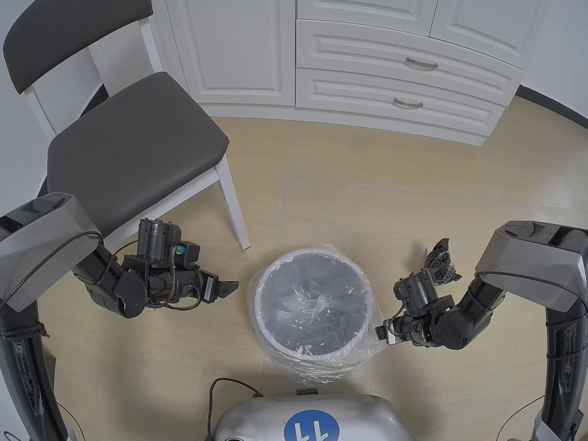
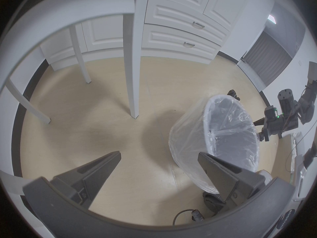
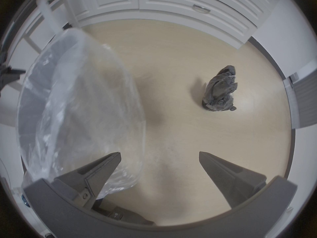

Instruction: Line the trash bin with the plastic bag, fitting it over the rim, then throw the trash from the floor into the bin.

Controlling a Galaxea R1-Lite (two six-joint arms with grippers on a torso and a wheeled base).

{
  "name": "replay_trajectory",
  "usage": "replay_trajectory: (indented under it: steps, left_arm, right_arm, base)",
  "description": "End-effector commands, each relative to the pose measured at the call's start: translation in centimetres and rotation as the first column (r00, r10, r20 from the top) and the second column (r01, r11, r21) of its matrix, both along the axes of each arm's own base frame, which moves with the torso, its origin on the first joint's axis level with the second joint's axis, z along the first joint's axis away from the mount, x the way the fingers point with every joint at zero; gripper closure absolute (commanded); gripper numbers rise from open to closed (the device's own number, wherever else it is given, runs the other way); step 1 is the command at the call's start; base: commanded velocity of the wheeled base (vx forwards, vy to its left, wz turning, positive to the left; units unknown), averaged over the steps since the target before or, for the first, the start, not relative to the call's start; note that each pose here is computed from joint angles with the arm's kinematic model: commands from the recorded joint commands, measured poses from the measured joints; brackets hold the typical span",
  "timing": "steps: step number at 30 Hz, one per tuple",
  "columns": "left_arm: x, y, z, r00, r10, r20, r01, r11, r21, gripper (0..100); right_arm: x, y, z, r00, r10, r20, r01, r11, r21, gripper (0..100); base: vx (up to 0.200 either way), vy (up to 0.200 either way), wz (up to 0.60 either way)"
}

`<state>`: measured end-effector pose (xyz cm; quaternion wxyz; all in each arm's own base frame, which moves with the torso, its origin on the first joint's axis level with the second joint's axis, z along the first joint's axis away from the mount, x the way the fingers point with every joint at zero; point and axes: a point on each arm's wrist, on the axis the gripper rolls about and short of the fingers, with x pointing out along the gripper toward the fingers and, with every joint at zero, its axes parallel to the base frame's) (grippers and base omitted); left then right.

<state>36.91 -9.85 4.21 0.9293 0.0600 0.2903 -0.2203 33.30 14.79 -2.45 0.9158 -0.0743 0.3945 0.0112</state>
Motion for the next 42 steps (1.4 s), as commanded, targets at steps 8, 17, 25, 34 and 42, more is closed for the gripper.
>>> replay_trajectory:
  steps: [8,17,25,34,42]
  left_arm:
    - [-0.9,0.1,2.4,0.998,-0.003,0.060,0.003,1.000,-0.013,0]
    - [-0.8,0.1,2.5,0.998,-0.003,0.067,0.004,1.000,-0.017,0]
    - [-0.9,-0.4,2.5,0.998,-0.015,0.065,0.016,1.000,-0.019,0]
    - [-1.2,-1.3,2.3,0.998,-0.035,0.061,0.036,0.999,-0.020,0]
    - [-1.4,-1.5,2.3,0.996,-0.038,0.086,0.041,0.999,-0.027,0]
  right_arm:
    - [0.7,2.5,-3.9,0.999,0.027,-0.045,-0.026,1.000,0.004,0]
    - [3.2,4.5,-2.9,0.995,-0.093,0.047,0.083,0.978,0.189,0]
    - [4.8,5.3,-3.3,0.979,-0.141,0.148,0.094,0.953,0.288,0]
    - [6.2,5.0,-3.0,0.965,-0.182,0.188,0.113,0.938,0.328,0]
    - [6.6,4.2,-3.3,0.959,-0.224,0.172,0.162,0.935,0.314,0]
  base:
    - [0.000,0.000,0.00]
    - [0.000,0.000,0.00]
    - [0.000,0.000,0.00]
    - [0.000,0.000,0.00]
    - [0.000,0.000,0.00]
